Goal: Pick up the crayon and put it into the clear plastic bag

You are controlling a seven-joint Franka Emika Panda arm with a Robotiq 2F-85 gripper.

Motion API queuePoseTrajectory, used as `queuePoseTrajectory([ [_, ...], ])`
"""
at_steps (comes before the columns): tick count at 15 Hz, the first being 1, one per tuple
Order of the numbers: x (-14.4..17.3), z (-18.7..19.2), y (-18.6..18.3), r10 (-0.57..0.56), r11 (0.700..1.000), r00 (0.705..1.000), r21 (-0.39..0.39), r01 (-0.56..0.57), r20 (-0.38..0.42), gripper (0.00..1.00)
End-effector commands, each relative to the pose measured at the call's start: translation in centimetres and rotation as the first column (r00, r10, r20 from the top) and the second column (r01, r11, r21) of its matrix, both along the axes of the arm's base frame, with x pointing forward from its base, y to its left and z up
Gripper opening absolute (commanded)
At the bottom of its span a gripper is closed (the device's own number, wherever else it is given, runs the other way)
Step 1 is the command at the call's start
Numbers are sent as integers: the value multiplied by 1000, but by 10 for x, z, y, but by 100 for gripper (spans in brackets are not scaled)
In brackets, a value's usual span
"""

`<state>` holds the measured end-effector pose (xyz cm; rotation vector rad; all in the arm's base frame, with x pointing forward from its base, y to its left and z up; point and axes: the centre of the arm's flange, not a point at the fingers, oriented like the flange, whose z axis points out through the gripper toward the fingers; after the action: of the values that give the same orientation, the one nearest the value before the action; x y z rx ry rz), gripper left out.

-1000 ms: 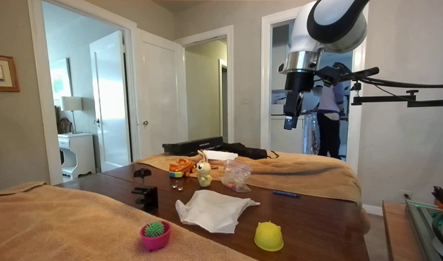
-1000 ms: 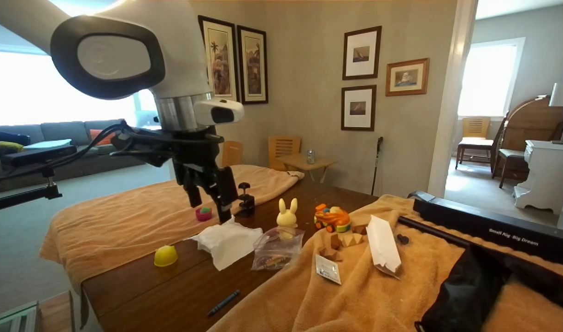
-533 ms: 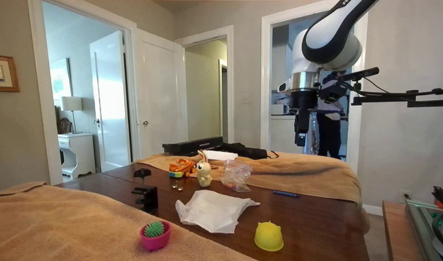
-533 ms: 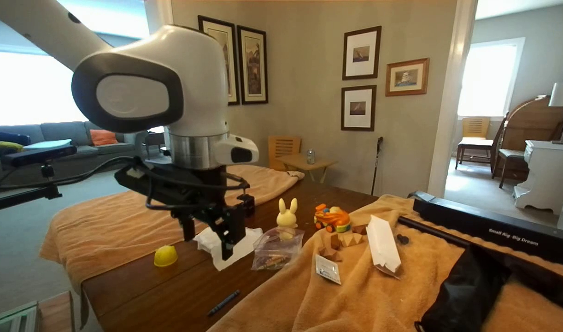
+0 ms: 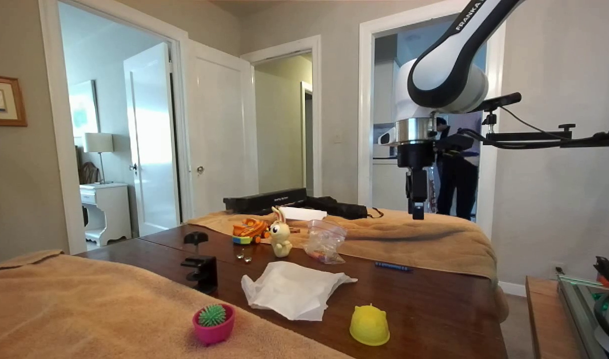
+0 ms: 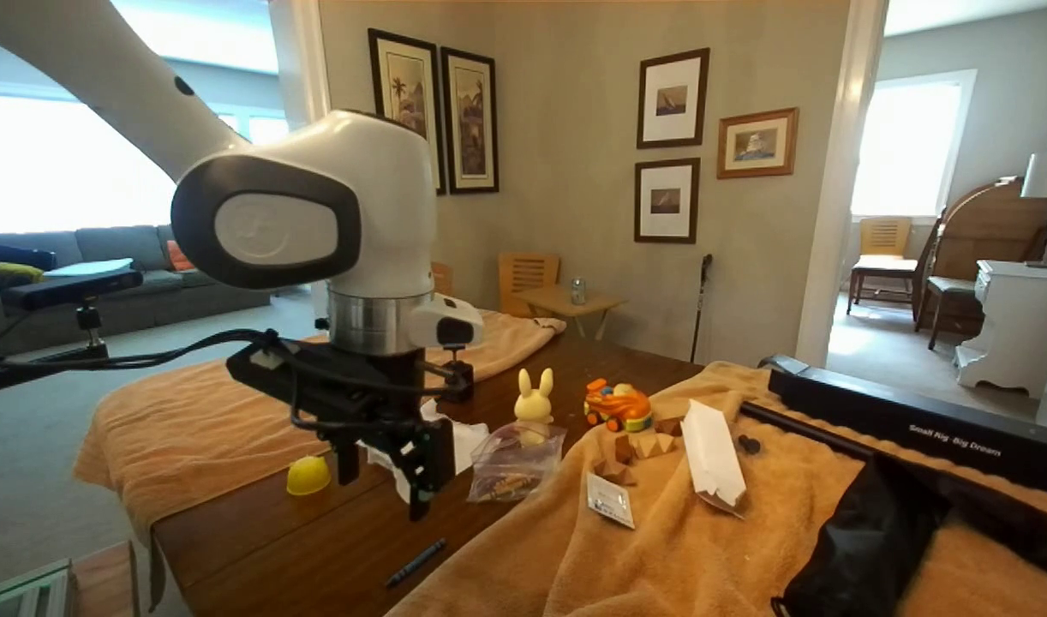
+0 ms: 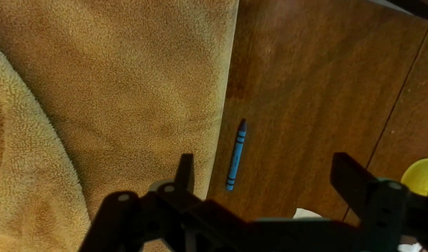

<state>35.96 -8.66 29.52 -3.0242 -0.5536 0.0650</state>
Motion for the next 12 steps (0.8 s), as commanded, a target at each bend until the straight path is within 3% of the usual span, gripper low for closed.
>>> queuePoseTrajectory([
  [1,0,-23,-5,21,999,1000,-28,-21,14,100],
  [12,21,-59,13,37,998,998,-51,-35,43,100],
])
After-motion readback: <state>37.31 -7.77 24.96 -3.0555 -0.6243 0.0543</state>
